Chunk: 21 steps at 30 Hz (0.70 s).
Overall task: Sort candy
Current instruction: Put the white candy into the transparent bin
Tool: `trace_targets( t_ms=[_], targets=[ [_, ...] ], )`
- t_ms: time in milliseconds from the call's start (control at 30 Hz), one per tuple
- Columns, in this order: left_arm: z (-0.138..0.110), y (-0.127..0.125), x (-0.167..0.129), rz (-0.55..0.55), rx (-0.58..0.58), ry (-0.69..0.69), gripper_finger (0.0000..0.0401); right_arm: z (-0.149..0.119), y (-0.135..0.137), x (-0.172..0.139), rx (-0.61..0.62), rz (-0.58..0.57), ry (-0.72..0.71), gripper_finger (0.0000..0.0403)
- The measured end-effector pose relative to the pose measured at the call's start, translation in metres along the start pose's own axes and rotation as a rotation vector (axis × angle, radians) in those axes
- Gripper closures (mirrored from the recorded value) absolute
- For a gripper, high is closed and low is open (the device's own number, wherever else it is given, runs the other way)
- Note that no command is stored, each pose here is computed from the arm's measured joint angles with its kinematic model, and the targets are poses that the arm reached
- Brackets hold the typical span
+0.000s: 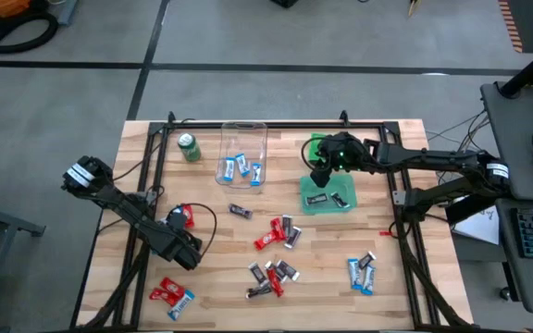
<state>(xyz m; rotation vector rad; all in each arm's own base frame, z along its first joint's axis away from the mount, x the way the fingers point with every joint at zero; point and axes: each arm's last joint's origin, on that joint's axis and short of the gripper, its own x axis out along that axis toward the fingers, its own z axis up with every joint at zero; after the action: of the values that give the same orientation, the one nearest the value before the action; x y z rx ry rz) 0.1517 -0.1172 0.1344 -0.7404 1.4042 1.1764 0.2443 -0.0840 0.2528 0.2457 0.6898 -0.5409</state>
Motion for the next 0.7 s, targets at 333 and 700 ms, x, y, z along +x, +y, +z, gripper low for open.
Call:
trace_targets(
  t_ms=[333,700],
  targets=[
    [-0.003,-0.014,-0.024,-0.085,0.026,-0.025,0.0395,-0.001,0.000,0.000,0.007,0.000,0.002,0.0250],
    [0.003,-0.053,-0.124,-0.453,0.348,-0.658,0.0399,-0.002,0.005,-0.001,-0.007,0.017,0.003,0.0250]
  ],
)
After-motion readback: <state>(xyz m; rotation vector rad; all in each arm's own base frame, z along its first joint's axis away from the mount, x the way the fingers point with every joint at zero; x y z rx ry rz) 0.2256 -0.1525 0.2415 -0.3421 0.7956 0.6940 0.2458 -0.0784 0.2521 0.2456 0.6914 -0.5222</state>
